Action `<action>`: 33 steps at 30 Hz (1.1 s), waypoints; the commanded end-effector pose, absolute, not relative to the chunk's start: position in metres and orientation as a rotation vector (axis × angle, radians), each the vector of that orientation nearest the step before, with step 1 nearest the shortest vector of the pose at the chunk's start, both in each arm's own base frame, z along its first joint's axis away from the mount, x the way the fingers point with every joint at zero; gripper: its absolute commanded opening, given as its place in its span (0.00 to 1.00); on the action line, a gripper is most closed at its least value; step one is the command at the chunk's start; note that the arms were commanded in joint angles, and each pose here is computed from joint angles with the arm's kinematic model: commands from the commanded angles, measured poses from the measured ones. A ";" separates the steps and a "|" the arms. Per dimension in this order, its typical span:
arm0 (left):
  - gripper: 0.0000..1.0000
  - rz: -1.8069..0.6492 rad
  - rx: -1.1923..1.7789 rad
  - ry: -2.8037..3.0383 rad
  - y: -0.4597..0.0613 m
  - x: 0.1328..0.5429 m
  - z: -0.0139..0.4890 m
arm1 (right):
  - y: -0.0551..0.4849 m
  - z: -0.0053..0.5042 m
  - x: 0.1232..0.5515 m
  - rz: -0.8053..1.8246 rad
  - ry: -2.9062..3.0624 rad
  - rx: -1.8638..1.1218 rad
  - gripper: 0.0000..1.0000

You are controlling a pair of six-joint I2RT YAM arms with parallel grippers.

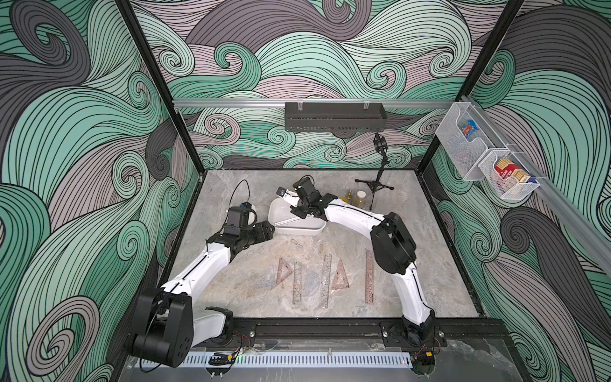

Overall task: Put the scattered rulers into the storage box
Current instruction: Place the ruler in the storage box, then move the storage box to the center of the board.

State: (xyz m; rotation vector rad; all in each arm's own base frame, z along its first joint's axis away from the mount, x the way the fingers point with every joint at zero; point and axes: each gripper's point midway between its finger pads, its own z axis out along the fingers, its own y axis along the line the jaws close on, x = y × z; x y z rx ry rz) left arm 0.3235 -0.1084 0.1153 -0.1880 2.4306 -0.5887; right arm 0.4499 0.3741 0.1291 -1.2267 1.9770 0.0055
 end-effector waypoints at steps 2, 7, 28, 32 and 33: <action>0.79 -0.685 -0.153 2.407 -0.120 0.325 0.128 | 0.367 0.152 0.397 0.319 2.147 -0.917 0.25; 0.78 -0.750 -0.160 2.422 -0.128 0.316 0.119 | 0.363 0.127 0.326 0.537 2.204 -0.843 0.28; 0.78 -0.782 -0.188 2.450 -0.133 0.314 0.106 | 0.341 0.074 0.339 0.492 2.292 -0.794 0.28; 0.78 -0.779 -0.192 2.457 -0.133 0.314 0.104 | 0.340 0.071 0.345 0.491 2.297 -0.790 0.28; 0.78 -0.778 -0.190 2.456 -0.133 0.314 0.104 | 0.339 0.069 0.345 0.488 2.301 -0.790 0.28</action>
